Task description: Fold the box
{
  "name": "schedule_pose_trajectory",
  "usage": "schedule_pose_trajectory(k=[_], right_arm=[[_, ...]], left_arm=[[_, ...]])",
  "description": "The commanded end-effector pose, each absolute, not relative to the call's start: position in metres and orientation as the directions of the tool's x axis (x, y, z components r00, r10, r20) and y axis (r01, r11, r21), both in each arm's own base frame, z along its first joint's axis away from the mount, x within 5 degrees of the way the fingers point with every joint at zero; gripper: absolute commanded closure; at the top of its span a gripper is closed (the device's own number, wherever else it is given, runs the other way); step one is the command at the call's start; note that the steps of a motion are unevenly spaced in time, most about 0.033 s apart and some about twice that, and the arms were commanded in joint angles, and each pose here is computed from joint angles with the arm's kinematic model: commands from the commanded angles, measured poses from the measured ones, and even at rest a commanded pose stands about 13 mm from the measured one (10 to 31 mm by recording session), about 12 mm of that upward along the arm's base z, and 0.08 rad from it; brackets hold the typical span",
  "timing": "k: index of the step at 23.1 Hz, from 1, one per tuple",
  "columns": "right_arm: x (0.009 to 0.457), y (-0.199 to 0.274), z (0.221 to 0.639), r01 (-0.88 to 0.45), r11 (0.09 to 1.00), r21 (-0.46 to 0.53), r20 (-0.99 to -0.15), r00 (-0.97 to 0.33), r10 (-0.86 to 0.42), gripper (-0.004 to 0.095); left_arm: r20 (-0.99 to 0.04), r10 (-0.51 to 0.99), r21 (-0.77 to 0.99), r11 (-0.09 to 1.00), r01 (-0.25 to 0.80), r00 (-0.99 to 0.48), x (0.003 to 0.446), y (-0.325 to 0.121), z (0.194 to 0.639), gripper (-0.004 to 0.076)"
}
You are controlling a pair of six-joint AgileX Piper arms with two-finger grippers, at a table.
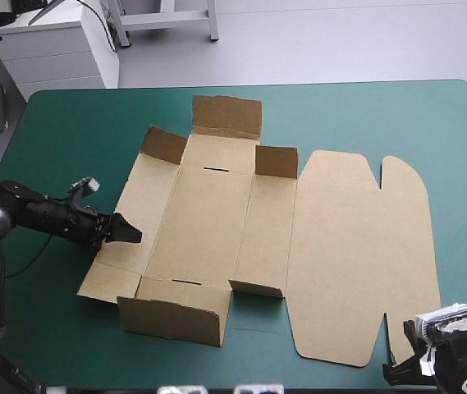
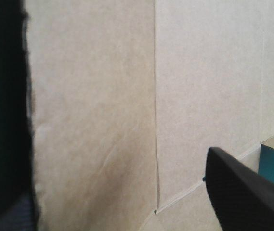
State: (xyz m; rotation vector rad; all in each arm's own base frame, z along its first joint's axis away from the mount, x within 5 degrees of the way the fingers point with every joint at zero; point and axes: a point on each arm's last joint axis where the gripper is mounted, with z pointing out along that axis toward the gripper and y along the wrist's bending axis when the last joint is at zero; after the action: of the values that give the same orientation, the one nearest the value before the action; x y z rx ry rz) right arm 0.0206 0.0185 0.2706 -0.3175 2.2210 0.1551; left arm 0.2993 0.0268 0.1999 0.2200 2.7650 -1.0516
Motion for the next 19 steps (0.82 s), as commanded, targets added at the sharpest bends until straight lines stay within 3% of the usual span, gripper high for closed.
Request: schedule_pose_trajectory(k=[1,6,7,11,16,19], right_arm=[[0.025,0.019,0.282,-0.279,0.960,-0.003,-0.826,-0.540,-0.160,0.0927],[0.025,0.019,0.282,-0.279,0.960,-0.003,-0.826,-0.540,-0.160,0.0927],[0.025,0.019,0.282,-0.279,0.960,-0.003,-0.826,-0.540,-0.160,0.0927],[0.025,0.019,0.282,-0.279,0.960,-0.003,-0.826,-0.540,-0.160,0.0927],[0.025,0.019,0.282,-0.279,0.960,-0.003,-0.826,-0.540,-0.160,0.0927],[0.025,0.019,0.282,-0.279,0.960,-0.003,-0.826,-0.540,-0.160,0.0927]], left_arm=[[-0.213,0.164,-0.687,0.675,0.267,-0.963,0.295,0.004,0.212,0.0266],[-0.224,0.153,-0.667,0.695,0.266,-0.962,0.298,0.003,0.211,0.0676],[-0.231,0.160,-0.658,0.701,0.276,-0.960,0.298,0.004,0.210,0.0728],[-0.271,0.194,-0.669,0.666,0.329,-0.943,0.298,0.001,0.213,0.0731],[-0.290,0.059,-0.694,0.675,0.252,-0.955,0.308,0.000,0.217,0.0731],[-0.391,0.096,-0.723,0.583,0.370,-0.916,0.316,-0.012,0.243,0.0731]])
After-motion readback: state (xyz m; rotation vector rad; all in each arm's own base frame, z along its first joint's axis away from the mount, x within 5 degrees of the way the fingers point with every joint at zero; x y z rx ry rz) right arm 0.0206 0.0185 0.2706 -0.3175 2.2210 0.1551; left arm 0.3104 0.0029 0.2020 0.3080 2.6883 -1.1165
